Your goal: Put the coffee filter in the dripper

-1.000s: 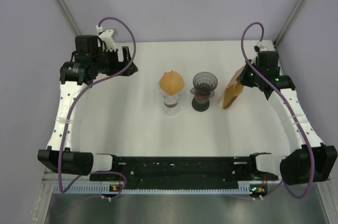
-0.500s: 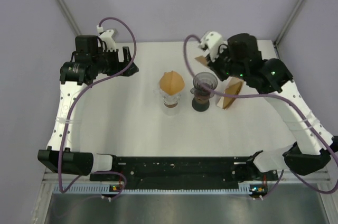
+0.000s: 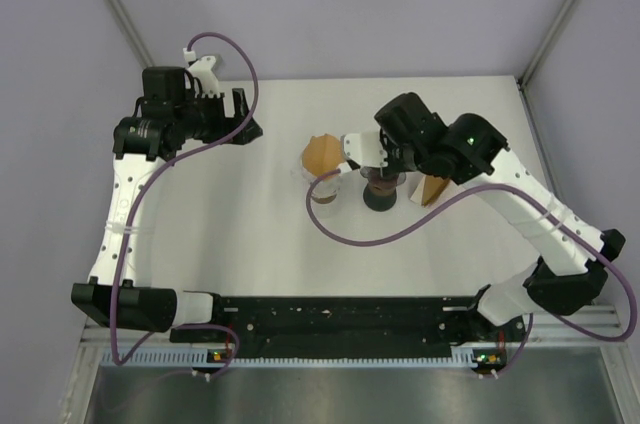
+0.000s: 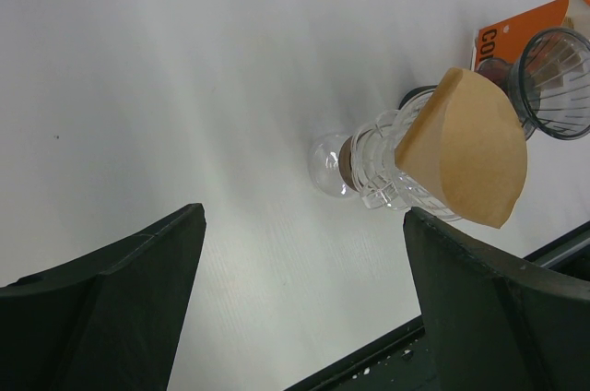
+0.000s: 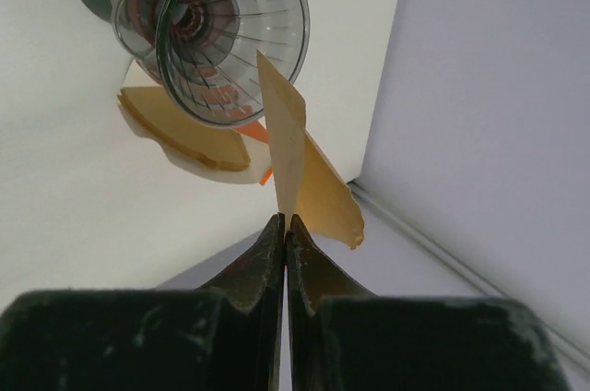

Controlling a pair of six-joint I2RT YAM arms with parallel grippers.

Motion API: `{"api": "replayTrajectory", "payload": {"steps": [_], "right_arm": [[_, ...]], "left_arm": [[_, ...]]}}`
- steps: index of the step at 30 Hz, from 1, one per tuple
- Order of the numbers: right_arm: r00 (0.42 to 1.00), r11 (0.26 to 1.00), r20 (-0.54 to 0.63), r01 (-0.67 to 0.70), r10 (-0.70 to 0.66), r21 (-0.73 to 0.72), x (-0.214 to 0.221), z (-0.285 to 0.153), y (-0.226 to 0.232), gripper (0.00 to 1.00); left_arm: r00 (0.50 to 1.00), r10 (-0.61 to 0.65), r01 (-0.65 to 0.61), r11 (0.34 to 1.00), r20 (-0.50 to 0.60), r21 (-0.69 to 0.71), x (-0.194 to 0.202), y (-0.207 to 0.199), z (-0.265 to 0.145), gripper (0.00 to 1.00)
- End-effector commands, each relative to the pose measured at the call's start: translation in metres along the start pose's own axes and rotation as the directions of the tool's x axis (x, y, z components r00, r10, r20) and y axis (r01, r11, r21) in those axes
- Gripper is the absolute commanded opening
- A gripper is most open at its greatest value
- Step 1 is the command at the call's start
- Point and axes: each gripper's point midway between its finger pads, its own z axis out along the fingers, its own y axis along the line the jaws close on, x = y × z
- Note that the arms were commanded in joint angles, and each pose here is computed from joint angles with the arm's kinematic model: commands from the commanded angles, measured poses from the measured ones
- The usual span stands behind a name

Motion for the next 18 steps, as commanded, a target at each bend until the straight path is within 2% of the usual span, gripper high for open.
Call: {"api": "replayTrajectory", "payload": {"steps": [1,8,18], "right_arm": [[0.979,0.978,-0.018,0.204,-0.205,-0.037,0.004,-0.007,0.002,0.0],[0.949,0.949,-0.052,0.306,-0.311,-0.078,-0.004,0.025,0.007,0.0],[0.925,0.919,-0.008,0.377,-0.38,-0.12,-0.02,0.053,0.018,0.0]], "left_arm": [[0.997,0.043,-0.044,0.999,0.063,0.023,-0.017,-0.008,-0.012,0.94],[0.997,0.042,-0.044,0.999,0.062,0.024,-0.017,-0.008,-0.011,0.94],[0.997,0.042,-0.044,0.999,0.057,0.027,-0.014,-0.008,-0.011,0.94]]}}
